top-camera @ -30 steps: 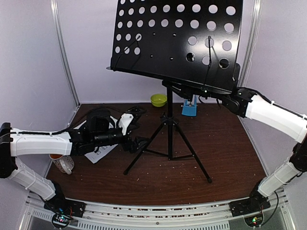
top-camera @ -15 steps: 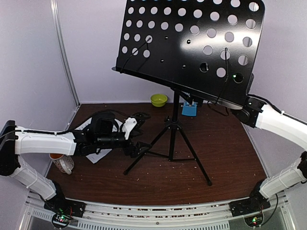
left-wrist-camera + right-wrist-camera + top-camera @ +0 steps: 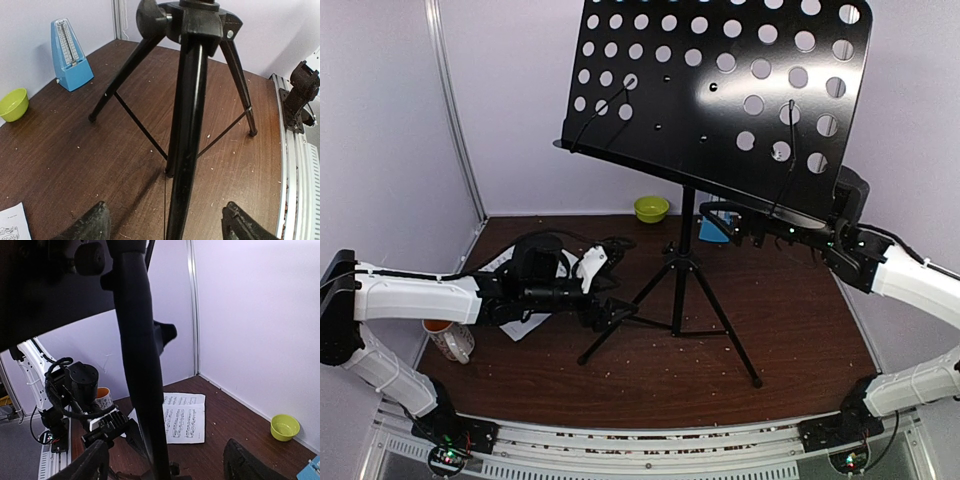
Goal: Set up the instrument practice props
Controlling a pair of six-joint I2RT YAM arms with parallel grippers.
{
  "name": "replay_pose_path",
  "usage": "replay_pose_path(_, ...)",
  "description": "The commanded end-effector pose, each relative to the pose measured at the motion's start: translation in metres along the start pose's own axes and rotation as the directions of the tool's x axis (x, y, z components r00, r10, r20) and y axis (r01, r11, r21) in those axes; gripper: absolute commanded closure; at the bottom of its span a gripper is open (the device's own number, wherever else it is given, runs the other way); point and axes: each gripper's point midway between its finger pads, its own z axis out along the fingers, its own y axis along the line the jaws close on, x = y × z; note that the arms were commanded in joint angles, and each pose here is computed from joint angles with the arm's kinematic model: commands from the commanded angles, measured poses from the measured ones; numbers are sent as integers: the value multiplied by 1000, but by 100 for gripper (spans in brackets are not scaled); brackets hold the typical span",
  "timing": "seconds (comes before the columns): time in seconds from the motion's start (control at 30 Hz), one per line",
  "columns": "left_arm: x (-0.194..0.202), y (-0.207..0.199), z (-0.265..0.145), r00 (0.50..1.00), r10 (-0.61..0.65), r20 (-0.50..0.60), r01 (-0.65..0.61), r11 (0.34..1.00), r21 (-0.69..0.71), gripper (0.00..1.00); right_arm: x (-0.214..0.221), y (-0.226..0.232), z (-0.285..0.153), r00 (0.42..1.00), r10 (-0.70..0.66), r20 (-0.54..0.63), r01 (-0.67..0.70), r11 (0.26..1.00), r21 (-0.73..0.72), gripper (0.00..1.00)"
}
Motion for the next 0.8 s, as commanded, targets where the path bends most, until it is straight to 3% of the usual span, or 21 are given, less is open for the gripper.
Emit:
replay_pose_path(0.0,2,-4,0,1000,-12,3,12,999,30,23,17,-3,-22,999,33,-31,-31,997,66,21)
replay_pose_path(0.2,20,-6,-3,999,-35,-27,35,999,35,26,54,4,-47,986,155,-58,-149,984,92,21)
replay_pose_path(0.4,36,-5,4,997,-54,-62,56,998,35,31,108,8,-62,948,268,-173,-244,958,150,25)
replay_pose_path(0.77,42,8,17,993,-108,-56,107,994,-21,48,176,8,-69,866,342,-365,-240,924,298,34)
